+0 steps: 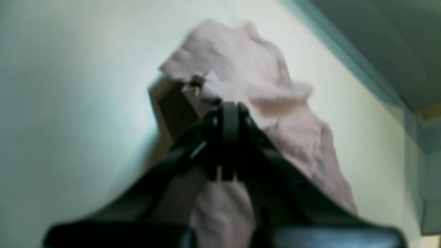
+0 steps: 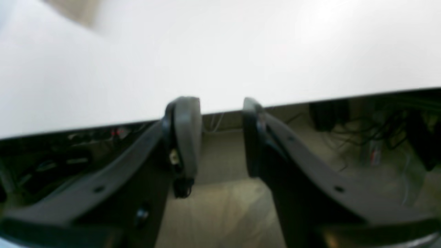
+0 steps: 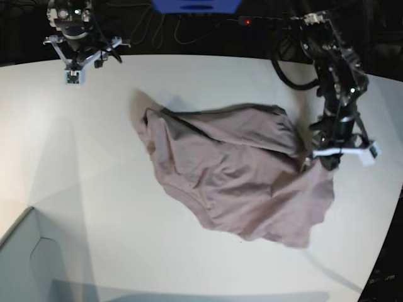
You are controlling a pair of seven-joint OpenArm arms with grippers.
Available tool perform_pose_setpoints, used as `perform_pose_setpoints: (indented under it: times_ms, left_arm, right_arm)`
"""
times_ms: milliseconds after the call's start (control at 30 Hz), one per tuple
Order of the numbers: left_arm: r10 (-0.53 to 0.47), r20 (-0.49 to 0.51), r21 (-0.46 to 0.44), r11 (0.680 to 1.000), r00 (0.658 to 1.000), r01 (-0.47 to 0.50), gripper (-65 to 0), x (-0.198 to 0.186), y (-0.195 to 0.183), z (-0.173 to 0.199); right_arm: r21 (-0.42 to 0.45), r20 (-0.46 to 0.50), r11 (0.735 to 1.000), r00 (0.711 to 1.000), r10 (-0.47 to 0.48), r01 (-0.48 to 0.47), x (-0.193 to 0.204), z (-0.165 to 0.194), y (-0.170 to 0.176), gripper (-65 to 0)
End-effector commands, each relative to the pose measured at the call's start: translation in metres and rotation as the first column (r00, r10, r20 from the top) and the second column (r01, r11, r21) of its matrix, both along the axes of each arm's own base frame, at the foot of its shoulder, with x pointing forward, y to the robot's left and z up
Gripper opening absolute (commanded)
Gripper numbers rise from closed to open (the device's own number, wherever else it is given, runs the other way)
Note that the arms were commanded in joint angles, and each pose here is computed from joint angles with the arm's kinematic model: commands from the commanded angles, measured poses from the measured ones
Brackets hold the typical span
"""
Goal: Layout the t-shirt on the table in an organized manner, then fold the t-shirt properly
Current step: 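Release the shirt with the left gripper and lift it away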
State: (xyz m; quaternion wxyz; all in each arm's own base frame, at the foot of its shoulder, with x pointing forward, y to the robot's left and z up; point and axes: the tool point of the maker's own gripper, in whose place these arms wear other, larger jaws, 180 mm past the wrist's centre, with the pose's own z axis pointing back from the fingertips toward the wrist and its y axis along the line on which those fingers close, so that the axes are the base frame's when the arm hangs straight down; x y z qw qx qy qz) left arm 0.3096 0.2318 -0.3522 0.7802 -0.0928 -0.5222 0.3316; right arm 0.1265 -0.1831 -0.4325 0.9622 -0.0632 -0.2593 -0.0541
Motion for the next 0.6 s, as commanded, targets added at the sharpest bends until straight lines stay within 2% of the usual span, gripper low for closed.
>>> perform_pose_setpoints:
  times_ms: [0,100,233,400,500,567]
  left_arm:
    - [0.049,0.036,-0.006,0.999,0.998,-0.048,-65.0,-0.005,0.016,0.007]
    - [0.129,-0.064,-0.121,0.983,0.99,-0.136,-65.0,-0.04,0.033,-0.04]
    - [0.151,-0.142,-0.167,0.971,0.978,-0.174,-64.9,-0.057,0.051,-0.072]
    - [0.157,-0.134,-0.195,0.964,0.978,-0.182,-63.3,-0.057,0.061,-0.072]
    - [0.16,-0.117,-0.205,0.962,0.98,-0.181,-59.7,-0.054,0.065,-0.067]
    - [0.159,-0.098,-0.202,0.963,0.982,-0.176,-59.5,-0.049,0.066,-0.061]
  right_arm:
    - [-0.003,0.037,1.0,0.999,0.006,-0.006,0.009,0.007,0.001,-44.4]
    - [0.013,0.052,1.0,0.998,0.026,-0.027,0.016,0.008,0.01,-44.4]
    - [0.05,0.077,0.994,0.993,0.092,-0.096,0.027,0.01,0.037,-44.4]
    - [0.081,0.095,0.971,0.971,0.219,-0.227,0.032,0.012,0.071,-44.4]
    - [0.084,0.127,0.946,0.945,0.301,-0.312,0.042,0.018,0.09,-44.4]
    - [0.076,0.148,0.933,0.929,0.338,-0.352,0.05,0.022,0.097,-44.4]
